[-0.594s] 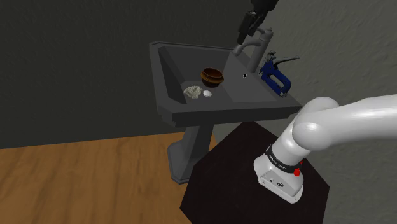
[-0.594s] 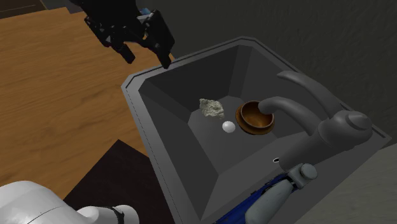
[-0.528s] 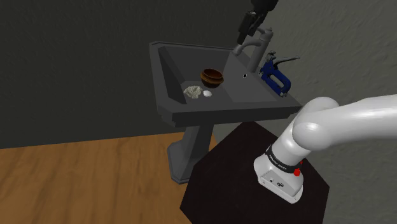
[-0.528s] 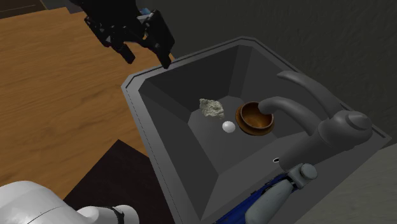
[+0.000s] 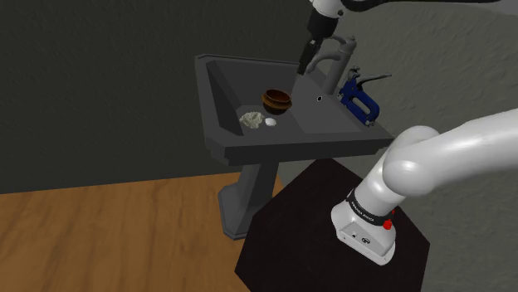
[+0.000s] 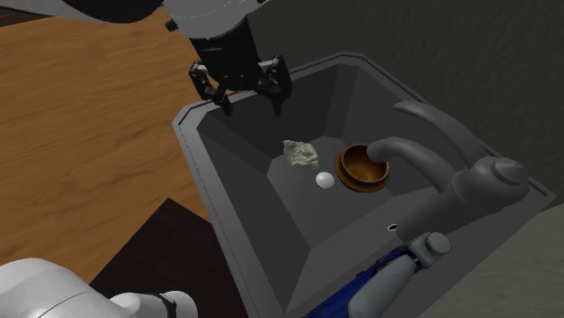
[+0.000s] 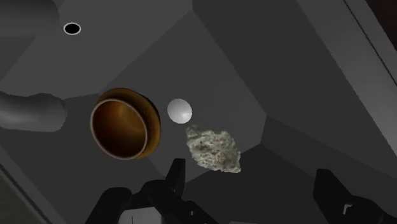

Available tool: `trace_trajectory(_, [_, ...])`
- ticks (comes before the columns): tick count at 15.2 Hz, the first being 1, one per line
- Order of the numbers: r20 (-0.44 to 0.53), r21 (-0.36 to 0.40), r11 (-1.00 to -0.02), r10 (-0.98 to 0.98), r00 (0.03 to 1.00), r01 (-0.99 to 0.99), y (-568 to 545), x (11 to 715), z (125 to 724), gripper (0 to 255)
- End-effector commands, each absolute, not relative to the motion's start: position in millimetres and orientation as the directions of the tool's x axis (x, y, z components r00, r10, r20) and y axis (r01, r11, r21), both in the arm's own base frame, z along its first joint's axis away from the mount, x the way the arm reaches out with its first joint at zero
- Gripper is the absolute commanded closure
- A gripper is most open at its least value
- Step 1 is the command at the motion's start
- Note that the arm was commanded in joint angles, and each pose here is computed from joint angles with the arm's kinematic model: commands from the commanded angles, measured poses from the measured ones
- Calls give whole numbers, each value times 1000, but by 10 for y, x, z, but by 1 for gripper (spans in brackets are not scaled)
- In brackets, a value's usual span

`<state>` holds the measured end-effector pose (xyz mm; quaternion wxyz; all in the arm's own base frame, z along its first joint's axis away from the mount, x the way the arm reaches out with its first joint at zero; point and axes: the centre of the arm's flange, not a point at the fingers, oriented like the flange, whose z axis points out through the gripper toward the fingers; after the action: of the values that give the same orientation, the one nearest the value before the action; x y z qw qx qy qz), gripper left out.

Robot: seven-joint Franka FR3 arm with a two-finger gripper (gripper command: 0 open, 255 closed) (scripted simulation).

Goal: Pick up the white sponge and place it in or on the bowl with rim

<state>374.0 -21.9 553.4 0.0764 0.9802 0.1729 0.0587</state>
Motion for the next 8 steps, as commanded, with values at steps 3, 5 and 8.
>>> trace_trajectory(3, [46, 170, -879, 459, 887, 446, -384, 4049, 5117, 0])
trace_trajectory(5, [24, 168, -850, 510, 860, 500, -456, 4207, 4907, 0])
trace_trajectory(8, [-8, 162, -800, 584, 812, 577, -551, 4444, 4588, 0])
